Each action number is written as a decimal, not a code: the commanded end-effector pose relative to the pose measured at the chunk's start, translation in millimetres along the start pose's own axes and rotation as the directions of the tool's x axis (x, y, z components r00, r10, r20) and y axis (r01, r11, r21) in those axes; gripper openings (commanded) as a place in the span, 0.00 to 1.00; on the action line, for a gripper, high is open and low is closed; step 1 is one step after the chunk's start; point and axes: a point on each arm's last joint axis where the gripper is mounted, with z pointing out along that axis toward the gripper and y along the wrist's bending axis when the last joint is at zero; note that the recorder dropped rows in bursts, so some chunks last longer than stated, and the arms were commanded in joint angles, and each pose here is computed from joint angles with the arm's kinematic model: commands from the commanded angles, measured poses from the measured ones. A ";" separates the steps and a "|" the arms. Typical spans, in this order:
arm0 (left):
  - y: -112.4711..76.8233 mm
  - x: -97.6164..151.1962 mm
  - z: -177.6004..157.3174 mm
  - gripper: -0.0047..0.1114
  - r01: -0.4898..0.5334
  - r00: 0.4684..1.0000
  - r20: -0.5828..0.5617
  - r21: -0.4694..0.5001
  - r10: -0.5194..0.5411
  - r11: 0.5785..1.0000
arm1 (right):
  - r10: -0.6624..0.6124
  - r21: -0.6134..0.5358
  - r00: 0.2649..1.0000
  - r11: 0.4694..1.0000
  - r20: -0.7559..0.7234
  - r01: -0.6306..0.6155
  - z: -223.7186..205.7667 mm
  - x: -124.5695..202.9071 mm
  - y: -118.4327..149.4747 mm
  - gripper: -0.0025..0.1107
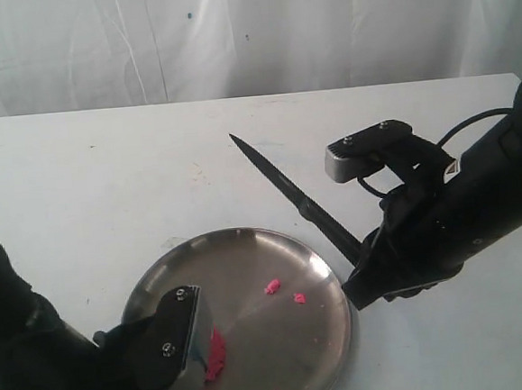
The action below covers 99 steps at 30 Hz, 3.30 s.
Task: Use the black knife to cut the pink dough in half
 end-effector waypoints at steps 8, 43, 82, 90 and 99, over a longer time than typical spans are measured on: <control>16.8 4.1 33.4 0.04 0.000 0.999 0.036 0.065 -0.002 0.998 | 0.008 0.020 0.999 1.000 0.054 -0.009 -0.2 -4.8 -1.4 0.02; 81.9 38.3 51.9 0.04 0.056 0.979 -0.148 -0.466 -0.140 0.883 | 0.013 0.013 0.999 1.000 0.051 -0.014 -0.2 -4.5 -0.8 0.02; 119.0 42.4 -37.8 0.04 0.590 0.769 0.105 -0.494 -0.630 0.639 | -0.009 -0.057 0.998 0.998 -0.068 0.005 32.2 -16.2 -8.3 0.02; 132.0 48.1 -27.0 0.04 0.609 0.749 0.110 -0.500 -0.653 0.615 | -0.007 -0.056 0.998 0.998 -0.068 0.003 32.2 -16.2 -8.3 0.02; 141.5 41.1 -23.4 0.04 0.703 0.682 0.207 -0.449 -0.701 0.552 | -0.005 -0.047 0.998 0.999 -0.057 0.002 33.6 -17.4 -9.5 0.02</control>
